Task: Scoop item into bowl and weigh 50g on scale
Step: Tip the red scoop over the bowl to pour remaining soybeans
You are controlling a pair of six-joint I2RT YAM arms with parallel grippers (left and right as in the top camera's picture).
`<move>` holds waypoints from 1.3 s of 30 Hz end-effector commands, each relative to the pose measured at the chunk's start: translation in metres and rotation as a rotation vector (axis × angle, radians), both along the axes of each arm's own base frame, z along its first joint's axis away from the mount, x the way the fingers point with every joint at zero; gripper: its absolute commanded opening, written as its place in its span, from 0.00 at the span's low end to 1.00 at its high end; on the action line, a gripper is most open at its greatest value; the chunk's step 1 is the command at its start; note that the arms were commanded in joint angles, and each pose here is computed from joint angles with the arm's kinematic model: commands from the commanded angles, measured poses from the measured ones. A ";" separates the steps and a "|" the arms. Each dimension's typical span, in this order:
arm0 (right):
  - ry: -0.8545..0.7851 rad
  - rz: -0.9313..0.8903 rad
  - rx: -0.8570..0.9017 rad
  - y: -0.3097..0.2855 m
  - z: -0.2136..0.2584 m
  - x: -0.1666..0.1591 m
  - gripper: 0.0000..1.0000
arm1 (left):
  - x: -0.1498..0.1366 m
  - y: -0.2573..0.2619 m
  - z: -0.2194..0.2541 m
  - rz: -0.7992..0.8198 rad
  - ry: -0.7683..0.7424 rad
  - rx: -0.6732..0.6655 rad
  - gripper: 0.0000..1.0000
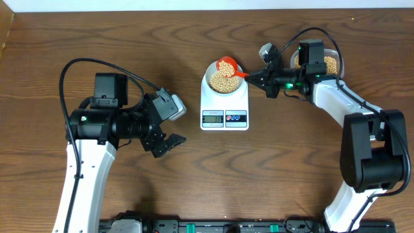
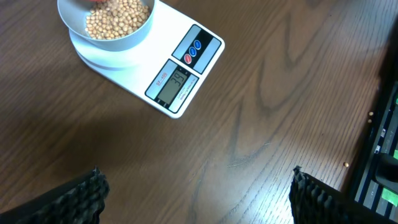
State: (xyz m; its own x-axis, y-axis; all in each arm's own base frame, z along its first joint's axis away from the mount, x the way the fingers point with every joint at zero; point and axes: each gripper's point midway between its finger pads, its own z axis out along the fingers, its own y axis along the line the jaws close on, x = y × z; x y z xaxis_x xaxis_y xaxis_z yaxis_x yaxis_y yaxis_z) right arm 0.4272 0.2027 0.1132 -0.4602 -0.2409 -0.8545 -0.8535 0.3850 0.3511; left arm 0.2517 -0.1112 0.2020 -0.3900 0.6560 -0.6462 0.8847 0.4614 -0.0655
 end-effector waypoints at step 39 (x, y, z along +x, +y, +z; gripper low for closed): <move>-0.025 0.000 -0.016 -0.001 0.022 -0.008 0.01 | 0.002 0.000 0.004 -0.008 -0.017 0.001 0.95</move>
State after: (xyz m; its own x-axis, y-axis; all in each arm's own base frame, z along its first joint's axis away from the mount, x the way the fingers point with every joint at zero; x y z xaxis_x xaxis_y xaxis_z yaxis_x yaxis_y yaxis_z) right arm 0.4244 0.1985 0.1250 -0.4648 -0.2553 -0.8478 -0.8437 0.4181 0.3366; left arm 0.2517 -0.1112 0.2020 -0.3900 0.6560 -0.6462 0.8847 0.4614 -0.0655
